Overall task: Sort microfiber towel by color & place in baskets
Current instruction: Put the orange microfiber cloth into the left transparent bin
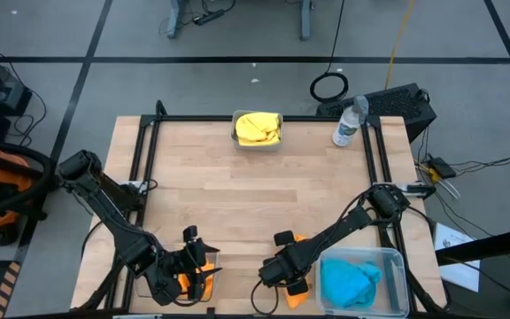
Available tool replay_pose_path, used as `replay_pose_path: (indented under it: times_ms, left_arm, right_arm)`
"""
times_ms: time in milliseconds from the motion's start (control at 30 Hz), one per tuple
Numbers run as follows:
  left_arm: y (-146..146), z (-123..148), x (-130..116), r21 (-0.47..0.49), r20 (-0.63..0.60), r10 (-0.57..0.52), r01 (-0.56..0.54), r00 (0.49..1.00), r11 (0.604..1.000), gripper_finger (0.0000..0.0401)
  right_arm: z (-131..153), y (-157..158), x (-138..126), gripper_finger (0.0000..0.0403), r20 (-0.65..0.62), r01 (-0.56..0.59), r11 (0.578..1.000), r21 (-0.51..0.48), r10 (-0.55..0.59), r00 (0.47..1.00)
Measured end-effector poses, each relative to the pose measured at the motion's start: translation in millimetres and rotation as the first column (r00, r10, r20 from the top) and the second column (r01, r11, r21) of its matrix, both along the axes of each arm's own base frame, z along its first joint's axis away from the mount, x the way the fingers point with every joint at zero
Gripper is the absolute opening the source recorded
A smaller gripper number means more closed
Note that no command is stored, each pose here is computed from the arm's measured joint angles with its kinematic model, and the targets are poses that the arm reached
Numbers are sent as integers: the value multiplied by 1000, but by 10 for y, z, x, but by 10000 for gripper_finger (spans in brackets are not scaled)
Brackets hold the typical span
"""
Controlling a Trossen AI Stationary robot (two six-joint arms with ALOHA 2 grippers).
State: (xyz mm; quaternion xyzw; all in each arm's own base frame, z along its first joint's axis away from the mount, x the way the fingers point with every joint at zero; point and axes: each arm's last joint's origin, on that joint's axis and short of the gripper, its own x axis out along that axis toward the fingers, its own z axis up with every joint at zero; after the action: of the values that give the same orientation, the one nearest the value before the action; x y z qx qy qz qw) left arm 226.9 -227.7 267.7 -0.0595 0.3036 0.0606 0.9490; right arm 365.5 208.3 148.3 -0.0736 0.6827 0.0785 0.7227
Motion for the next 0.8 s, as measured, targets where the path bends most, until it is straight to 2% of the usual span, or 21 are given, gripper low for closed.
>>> replay_pose_path:
  times_ms: [167, 267, 367, 467, 567, 700, 800]
  left_arm:
    - [17, 15, 8, 40, 52, 50, -52, 997, 998, 235]
    - [21, 25, 22, 58, 94, 86, -91, 992, 994, 235]
    - [19, 32, 47, 85, 116, 81, -91, 990, 992, 235]
    - [-16, 18, 144, 116, 148, 50, -67, 988, 991, 235]
    - [-75, -5, 296, 168, 200, -5, -29, 980, 985, 235]
    - [-150, -59, 555, 231, 267, -127, 64, 955, 971, 238]
    - [-189, -60, 710, 255, 345, -193, 106, 918, 961, 251]
  right_arm:
    - [274, 31, -71, 30, 47, -16, 1000, 24, 15, 999]
    - [573, 142, -168, 27, 153, -64, 998, 18, 61, 986]
    - [809, 259, -304, 16, 260, -118, 992, -36, 124, 958]
    - [1078, 373, -446, 14, 403, -169, 979, -118, 203, 892]
    - [1315, 488, -579, 15, 531, -208, 950, -234, 304, 791]
    - [1528, 605, -695, 17, 626, -208, 902, -377, 414, 661]
    - [1615, 629, -736, 17, 650, -157, 875, -458, 450, 612]
